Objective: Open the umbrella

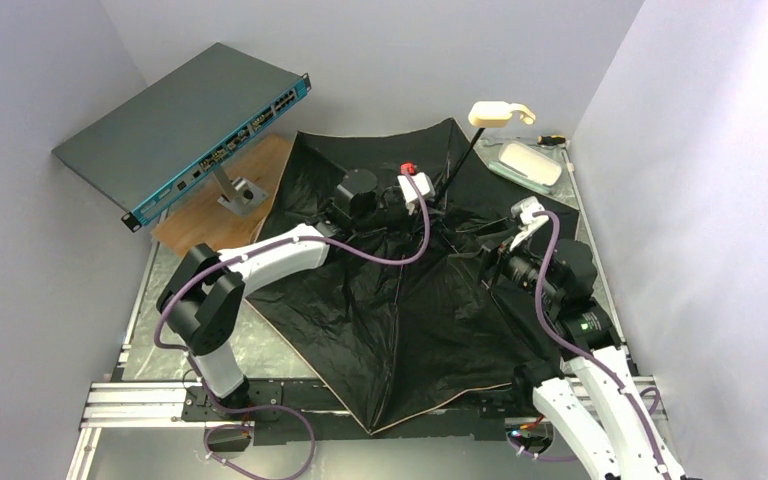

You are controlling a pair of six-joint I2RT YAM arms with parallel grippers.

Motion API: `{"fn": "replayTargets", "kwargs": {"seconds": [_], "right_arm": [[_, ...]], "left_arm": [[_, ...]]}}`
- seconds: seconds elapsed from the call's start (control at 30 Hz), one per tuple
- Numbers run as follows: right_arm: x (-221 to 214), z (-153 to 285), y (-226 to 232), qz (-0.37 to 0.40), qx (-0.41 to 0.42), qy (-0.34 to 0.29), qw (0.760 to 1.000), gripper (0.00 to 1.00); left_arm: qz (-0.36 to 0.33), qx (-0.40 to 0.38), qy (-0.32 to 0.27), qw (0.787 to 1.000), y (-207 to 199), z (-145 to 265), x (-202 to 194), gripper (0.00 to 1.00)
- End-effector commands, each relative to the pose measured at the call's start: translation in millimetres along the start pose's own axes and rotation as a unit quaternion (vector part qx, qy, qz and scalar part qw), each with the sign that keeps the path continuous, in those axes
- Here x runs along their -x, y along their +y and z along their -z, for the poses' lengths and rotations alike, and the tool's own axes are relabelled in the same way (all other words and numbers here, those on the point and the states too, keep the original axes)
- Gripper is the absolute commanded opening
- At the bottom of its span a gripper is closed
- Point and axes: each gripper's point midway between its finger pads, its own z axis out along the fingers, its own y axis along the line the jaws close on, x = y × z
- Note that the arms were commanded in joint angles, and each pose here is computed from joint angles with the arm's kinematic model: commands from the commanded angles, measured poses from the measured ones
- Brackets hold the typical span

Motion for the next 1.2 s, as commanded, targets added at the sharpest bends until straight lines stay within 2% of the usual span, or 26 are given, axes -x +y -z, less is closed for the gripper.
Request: {"fn": "replayTargets", "kwargs": {"seconds": [0.0, 0.07, 0.33, 0.43, 0.47, 0.53, 0.63, 0.67, 0.7, 0.77, 0.83, 0.9, 0.97, 1.03, 1.17], "right_arm": [[50, -2, 5, 0.013, 0.01, -0.062, 0.998, 0.82], [74, -7, 8, 0.022, 0.017, -0.085, 0.996, 0.77], [129, -41, 13, 0.074, 0.071, -0.143, 0.984, 0.77], [132, -53, 12, 0.082, 0.086, -0.141, 0.983, 0.69], [133, -55, 13, 0.087, 0.091, -0.144, 0.982, 0.63], [134, -60, 12, 0.091, 0.095, -0.146, 0.98, 0.44], [145, -62, 12, 0.092, 0.094, -0.157, 0.979, 0.03], [150, -61, 12, 0.09, 0.091, -0.163, 0.978, 0.0], [154, -61, 12, 0.091, 0.089, -0.166, 0.978, 0.0], [155, -61, 12, 0.098, 0.088, -0.163, 0.978, 0.0], [143, -63, 8, 0.103, 0.086, -0.148, 0.98, 0.0], [129, -65, 6, 0.109, 0.088, -0.138, 0.981, 0.0], [117, -67, 3, 0.108, 0.088, -0.126, 0.982, 0.0], [111, -69, 3, 0.105, 0.092, -0.121, 0.983, 0.0], [107, -71, 3, 0.105, 0.097, -0.117, 0.983, 0.0]], "left_arm": [[-0.034, -0.05, -0.078, 0.995, -14, 7, 54, 0.0], [-0.019, -0.069, -0.071, 0.995, -23, 7, 42, 0.0], [0.012, -0.101, -0.036, 0.994, -40, 9, 7, 0.0], [0.013, -0.108, -0.026, 0.994, -42, 9, -1, 0.0], [0.014, -0.11, -0.023, 0.994, -43, 9, -3, 0.0], [0.018, -0.118, -0.016, 0.993, -45, 9, -8, 0.0], [0.029, -0.115, 0.006, 0.993, -45, 9, -29, 0.0], [0.033, -0.109, 0.015, 0.993, -44, 11, -38, 0.02], [0.034, -0.1, 0.023, 0.994, -40, 12, -46, 0.07], [0.032, -0.08, 0.037, 0.996, -32, 17, -56, 0.25], [0.021, -0.054, 0.044, 0.997, -20, 20, -55, 0.43], [0.005, -0.035, 0.045, 0.998, -10, 22, -46, 0.57], [-0.01, -0.022, 0.031, 0.999, -3, 22, -26, 0.62], [-0.022, -0.024, 0.009, 0.999, -2, 24, -4, 0.63], [-0.038, -0.039, -0.03, 0.998, -11, 24, 36, 0.59]]}}
